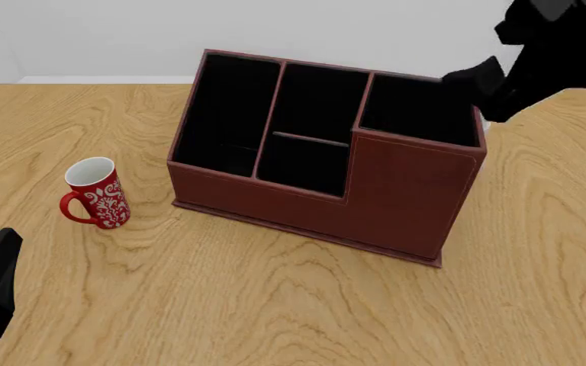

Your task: Pick up the book and place it in the right compartment of the caddy.

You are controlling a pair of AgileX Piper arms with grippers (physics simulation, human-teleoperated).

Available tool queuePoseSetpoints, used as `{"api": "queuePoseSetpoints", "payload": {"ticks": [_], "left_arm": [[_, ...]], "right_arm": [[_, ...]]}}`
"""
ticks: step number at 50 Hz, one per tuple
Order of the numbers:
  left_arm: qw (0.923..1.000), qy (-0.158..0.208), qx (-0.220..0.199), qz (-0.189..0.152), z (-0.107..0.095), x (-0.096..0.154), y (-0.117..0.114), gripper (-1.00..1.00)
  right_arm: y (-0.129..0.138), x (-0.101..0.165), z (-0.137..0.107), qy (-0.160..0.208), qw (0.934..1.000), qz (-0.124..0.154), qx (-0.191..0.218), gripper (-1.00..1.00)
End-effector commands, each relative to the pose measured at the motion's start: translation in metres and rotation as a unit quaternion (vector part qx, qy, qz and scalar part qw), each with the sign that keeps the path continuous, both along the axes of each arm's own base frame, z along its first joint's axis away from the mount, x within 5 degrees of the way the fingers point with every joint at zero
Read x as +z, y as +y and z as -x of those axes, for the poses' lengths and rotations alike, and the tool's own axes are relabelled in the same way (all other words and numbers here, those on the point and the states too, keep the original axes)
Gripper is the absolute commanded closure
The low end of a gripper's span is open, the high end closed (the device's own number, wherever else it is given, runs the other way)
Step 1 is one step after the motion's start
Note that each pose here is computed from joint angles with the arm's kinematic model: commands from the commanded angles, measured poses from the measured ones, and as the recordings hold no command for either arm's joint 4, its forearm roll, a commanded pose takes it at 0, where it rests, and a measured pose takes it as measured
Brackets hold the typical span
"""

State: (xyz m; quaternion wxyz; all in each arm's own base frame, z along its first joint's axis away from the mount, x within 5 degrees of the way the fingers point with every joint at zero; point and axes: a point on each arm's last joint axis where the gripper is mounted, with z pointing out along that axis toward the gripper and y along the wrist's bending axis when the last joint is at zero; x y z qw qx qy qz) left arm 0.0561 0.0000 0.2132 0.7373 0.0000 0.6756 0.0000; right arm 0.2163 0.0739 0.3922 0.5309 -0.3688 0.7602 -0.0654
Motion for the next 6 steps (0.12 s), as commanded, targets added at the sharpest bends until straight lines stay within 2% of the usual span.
{"api": "queuePoseSetpoints", "payload": {"ticks": [1,2,3,5,6], "left_arm": [[1.0,0.0,0.0,0.0,0.0,0.0,0.0,-1.0],[1.0,0.0,0.0,0.0,0.0,0.0,0.0,-1.0],[1.0,0.0,0.0,0.0,0.0,0.0,0.0,-1.0],[1.0,0.0,0.0,0.0,0.0,0.0,0.0,-1.0],[1.0,0.0,0.0,0.0,0.0,0.0,0.0,-1.0]], "right_arm": [[-0.022,-0.012,0.031,-0.07,0.9955,-0.051,-0.038,-1.0],[-0.024,-0.01,0.034,-0.079,0.9943,-0.057,-0.043,-1.0],[-0.027,-0.004,0.04,-0.089,0.9909,-0.086,-0.054,-1.0],[-0.03,-0.013,0.042,-0.093,0.9919,-0.068,-0.055,-1.0],[-0.034,-0.008,0.048,-0.109,0.988,-0.088,-0.064,-1.0]]}}
